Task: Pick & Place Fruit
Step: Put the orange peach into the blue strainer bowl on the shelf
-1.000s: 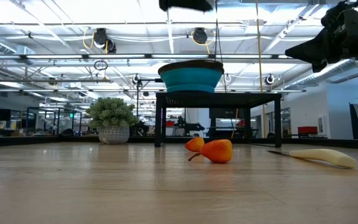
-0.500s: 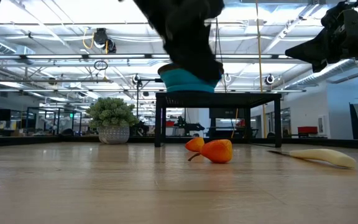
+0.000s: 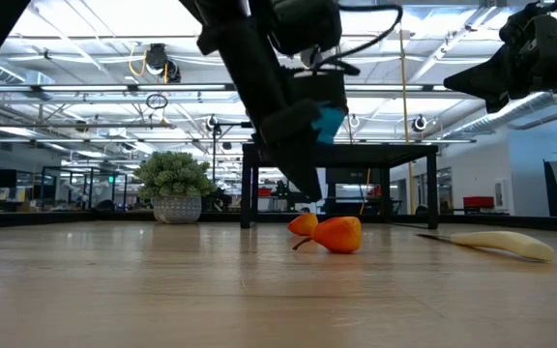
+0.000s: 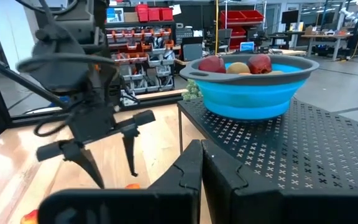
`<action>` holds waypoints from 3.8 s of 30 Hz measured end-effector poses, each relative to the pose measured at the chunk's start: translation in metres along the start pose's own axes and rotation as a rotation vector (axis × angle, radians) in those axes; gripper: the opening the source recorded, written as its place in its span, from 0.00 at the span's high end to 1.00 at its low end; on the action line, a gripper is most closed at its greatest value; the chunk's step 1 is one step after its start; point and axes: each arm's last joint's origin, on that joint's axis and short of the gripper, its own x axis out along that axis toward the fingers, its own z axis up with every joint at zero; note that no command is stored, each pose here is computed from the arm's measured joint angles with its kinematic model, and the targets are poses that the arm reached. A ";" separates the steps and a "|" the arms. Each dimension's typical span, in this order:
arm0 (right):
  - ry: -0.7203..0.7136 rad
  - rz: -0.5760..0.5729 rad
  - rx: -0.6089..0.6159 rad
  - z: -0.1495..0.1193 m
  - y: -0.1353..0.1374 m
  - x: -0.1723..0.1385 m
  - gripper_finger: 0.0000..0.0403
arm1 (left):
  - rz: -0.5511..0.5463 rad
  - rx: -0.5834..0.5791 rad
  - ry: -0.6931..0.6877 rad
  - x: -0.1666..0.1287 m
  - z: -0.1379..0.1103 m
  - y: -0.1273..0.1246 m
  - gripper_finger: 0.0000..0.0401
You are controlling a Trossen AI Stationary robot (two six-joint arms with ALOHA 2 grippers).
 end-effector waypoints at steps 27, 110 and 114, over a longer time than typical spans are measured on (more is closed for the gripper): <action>0.003 -0.001 0.000 0.000 0.000 0.000 1.00 | -0.027 0.050 0.040 0.012 -0.005 0.022 0.39; 0.003 -0.001 0.000 0.000 0.000 0.000 1.00 | -0.960 -0.085 -0.687 -0.114 0.068 0.027 0.71; 0.003 -0.001 0.000 0.000 0.000 0.000 1.00 | -1.056 -0.036 -0.813 -0.130 0.077 0.025 0.71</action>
